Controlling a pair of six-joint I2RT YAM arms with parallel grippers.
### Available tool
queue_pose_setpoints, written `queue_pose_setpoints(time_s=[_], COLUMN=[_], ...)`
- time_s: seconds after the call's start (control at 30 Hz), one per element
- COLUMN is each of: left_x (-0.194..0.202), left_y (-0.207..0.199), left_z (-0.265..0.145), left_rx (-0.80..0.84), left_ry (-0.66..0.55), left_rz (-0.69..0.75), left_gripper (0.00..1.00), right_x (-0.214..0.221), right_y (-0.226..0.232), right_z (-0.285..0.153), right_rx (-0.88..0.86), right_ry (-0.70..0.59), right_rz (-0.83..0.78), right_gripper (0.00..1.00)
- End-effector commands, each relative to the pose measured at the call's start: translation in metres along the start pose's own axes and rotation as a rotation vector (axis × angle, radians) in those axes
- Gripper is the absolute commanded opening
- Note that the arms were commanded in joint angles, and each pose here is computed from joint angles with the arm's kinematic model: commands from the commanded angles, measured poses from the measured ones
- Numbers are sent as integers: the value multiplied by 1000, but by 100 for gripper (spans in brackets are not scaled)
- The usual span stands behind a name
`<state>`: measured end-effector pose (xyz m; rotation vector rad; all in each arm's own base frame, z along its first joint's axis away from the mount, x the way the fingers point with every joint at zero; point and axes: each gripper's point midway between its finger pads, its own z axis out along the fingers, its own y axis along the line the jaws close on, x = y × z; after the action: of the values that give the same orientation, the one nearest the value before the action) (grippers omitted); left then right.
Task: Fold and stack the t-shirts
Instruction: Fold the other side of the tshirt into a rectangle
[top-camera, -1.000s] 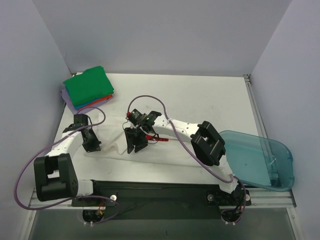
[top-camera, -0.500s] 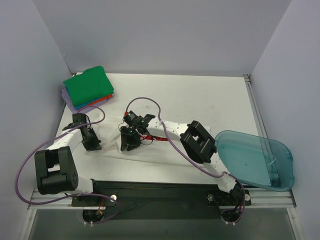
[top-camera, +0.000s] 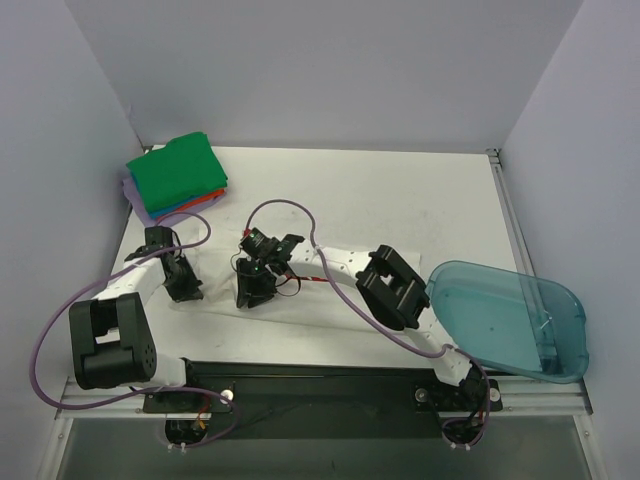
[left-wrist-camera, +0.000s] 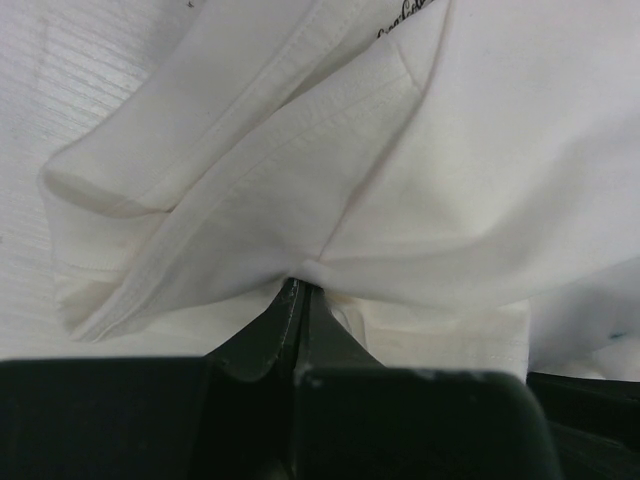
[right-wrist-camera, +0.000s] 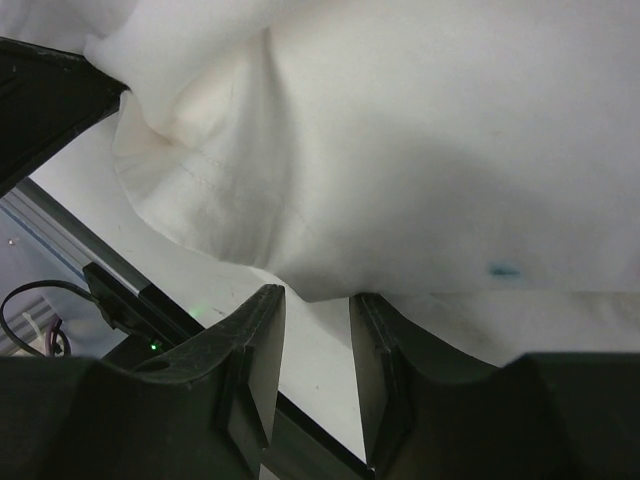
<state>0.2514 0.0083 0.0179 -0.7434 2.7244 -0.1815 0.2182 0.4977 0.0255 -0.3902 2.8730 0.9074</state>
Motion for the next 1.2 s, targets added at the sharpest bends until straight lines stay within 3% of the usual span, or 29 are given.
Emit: queue_pose_setpoints(time_s=[0.0,0.23,0.33,0.4,0.7,0.97,1.17], left_x=[-14,-14,-14,-15,-15,-13,-7], left_y=[-10,-12,-13,-14,-17,-20,-19], left_z=[-5,-9,-11,-13,-24,-33,-34], left_rx=[49,66,70,75,91,109,97], left_ry=[-58,-69,-73,-79,-100,-109,-85], left_rz=[14,18,18,21,24,22,25], left_gripper=[0,0,0,0,0,0,6], right_x=[-1,-6,-9,-12,-24,-14,-4], right_y=[-4,-8,-6,-3,6,-7,-10], right_z=[11,17,15,8,-37,-52,-58], right_rx=[34,51,50,43,-4,17,35], right_ry=[-4,-16,-26,-37,-72,-39,-19], right_rz=[16,9,6,2,42,77,98], right_gripper=[32,21,5,0,0,0,0])
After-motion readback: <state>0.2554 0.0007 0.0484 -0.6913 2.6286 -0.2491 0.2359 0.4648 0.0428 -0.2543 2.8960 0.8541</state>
